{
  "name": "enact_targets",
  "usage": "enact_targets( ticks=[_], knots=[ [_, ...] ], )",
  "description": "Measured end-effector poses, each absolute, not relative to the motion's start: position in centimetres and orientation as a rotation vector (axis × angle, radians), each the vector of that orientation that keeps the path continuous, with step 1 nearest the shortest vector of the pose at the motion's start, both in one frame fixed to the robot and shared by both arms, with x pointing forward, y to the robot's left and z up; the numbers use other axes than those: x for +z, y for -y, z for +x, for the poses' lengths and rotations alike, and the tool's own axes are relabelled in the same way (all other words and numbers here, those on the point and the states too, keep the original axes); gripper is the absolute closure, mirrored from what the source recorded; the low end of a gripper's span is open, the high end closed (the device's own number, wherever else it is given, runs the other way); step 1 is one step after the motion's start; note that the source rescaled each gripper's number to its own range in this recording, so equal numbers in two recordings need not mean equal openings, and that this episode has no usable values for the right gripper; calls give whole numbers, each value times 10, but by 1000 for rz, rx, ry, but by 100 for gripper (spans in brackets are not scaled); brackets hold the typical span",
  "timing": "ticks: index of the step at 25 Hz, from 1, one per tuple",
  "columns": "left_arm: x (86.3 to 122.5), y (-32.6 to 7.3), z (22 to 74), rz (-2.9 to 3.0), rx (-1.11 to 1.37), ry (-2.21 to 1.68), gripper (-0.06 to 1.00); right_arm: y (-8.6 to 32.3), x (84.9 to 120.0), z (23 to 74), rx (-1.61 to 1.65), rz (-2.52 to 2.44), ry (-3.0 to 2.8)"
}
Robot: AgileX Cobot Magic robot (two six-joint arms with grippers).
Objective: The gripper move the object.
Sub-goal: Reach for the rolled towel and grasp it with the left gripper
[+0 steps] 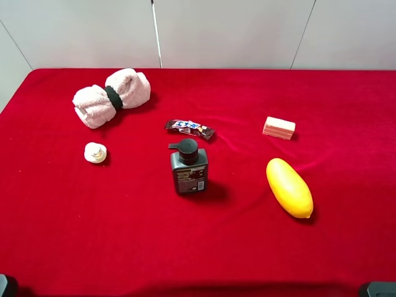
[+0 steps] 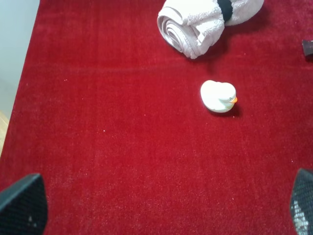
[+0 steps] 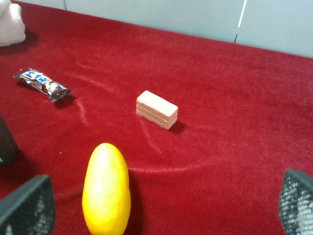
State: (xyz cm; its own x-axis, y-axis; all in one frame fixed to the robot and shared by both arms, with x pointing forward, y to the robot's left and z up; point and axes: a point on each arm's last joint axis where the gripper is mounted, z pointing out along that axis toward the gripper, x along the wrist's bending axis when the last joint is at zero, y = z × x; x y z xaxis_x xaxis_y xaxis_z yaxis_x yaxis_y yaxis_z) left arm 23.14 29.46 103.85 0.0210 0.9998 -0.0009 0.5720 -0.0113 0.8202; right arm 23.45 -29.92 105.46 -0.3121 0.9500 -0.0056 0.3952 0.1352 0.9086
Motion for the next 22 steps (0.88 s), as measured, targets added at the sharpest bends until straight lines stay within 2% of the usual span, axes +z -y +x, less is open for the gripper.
enact_targets(
  ticks=[14, 22],
  knots=[
    [1046, -299, 295, 1781, 686, -1762, -6, 299, 1055, 235, 1146, 1296, -1796],
    [1052, -303, 342, 1891, 691, -1723, -5, 299, 1055, 235, 1146, 1296, -1796]
  ],
)
